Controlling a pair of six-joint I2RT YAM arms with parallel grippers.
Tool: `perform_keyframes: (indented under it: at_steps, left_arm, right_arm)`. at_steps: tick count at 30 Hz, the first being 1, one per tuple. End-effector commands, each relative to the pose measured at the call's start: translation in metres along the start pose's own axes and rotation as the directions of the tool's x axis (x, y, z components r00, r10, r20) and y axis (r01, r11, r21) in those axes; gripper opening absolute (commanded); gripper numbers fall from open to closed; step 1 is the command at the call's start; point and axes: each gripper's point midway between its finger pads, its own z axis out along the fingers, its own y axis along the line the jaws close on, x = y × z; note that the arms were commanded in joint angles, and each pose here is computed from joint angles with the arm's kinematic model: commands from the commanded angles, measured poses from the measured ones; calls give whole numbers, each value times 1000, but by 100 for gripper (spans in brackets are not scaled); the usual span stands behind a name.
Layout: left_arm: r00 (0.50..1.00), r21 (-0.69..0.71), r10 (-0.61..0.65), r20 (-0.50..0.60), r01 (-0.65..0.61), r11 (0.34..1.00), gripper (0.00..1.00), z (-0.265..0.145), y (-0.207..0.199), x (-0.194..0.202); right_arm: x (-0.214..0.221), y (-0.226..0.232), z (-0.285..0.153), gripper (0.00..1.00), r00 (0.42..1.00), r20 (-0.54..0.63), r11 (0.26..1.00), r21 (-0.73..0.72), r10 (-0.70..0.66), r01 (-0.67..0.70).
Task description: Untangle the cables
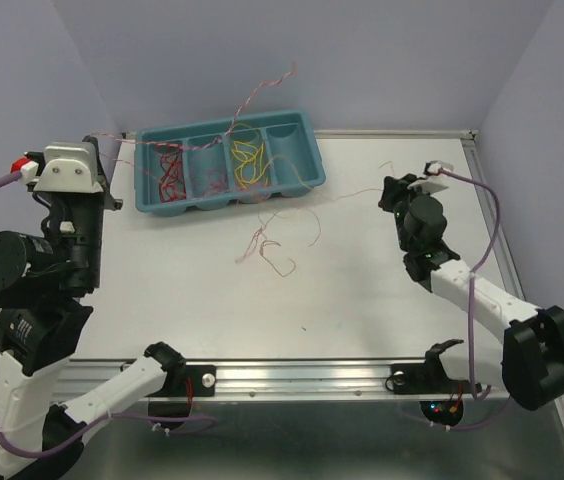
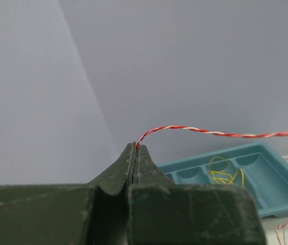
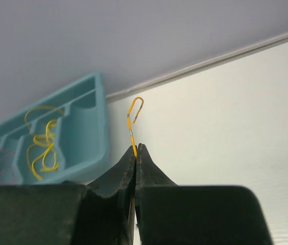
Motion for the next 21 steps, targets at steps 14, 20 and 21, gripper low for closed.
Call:
perform_keyframes:
  at_steps: [14,20,21]
  left_arm:
    - [992,147,74,-106,-58,987,0,9,-44,43]
    - [981,183,107,-159,-77,980,0,13,-65,78]
    - [981,190,110,-162,-79,979,0,12,-68,82]
  right_arm:
    - [-61,24,-27,1,996,63,988,-150,55,-45]
    - [-76,51,-18,0,997,71,969,-246,36,-18]
    - [-67,73,-26,1,999,32,929,-370,5,7]
